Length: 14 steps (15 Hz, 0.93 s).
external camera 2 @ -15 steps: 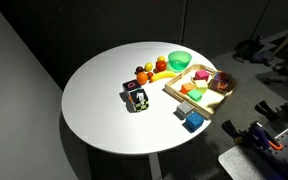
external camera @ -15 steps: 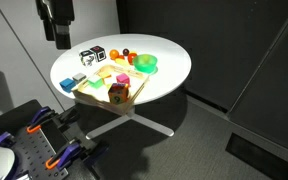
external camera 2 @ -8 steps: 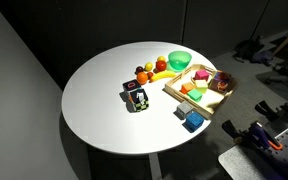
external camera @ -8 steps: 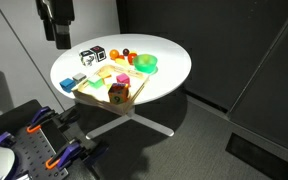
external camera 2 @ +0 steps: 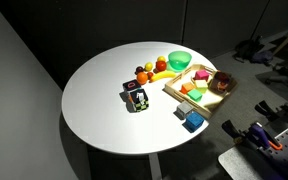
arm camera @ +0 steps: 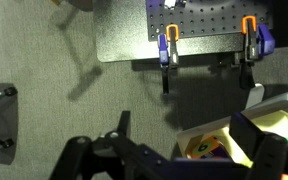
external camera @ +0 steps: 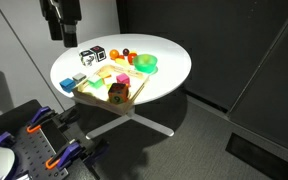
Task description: Put the grey block in the wooden crate on the right
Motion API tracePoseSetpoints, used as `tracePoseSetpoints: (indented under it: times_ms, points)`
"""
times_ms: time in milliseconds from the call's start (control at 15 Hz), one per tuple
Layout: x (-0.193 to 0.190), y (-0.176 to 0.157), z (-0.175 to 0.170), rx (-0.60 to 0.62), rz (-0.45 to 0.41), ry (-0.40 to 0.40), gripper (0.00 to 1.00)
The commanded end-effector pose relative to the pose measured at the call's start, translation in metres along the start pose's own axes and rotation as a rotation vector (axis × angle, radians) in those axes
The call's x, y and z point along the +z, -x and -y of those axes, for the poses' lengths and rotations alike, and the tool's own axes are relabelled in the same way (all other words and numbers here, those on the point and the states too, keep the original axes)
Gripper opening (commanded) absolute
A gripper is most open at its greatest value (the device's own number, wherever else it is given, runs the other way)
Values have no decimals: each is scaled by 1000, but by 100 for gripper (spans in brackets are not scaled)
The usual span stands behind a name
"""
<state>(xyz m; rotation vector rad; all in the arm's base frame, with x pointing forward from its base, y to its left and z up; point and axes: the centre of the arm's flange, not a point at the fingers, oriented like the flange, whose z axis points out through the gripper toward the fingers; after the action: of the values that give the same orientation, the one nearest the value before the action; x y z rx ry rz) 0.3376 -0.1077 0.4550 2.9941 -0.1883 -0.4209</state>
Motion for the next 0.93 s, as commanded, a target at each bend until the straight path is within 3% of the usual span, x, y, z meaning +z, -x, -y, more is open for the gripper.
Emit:
tracePoseSetpoints:
  times_ms: [0,467,867]
  points:
    - [1,-13,24,-42,-51,17,100]
    - [5,-37,81,-137,-135,76,100]
    - [12,-63,131,-208,-222,59,100]
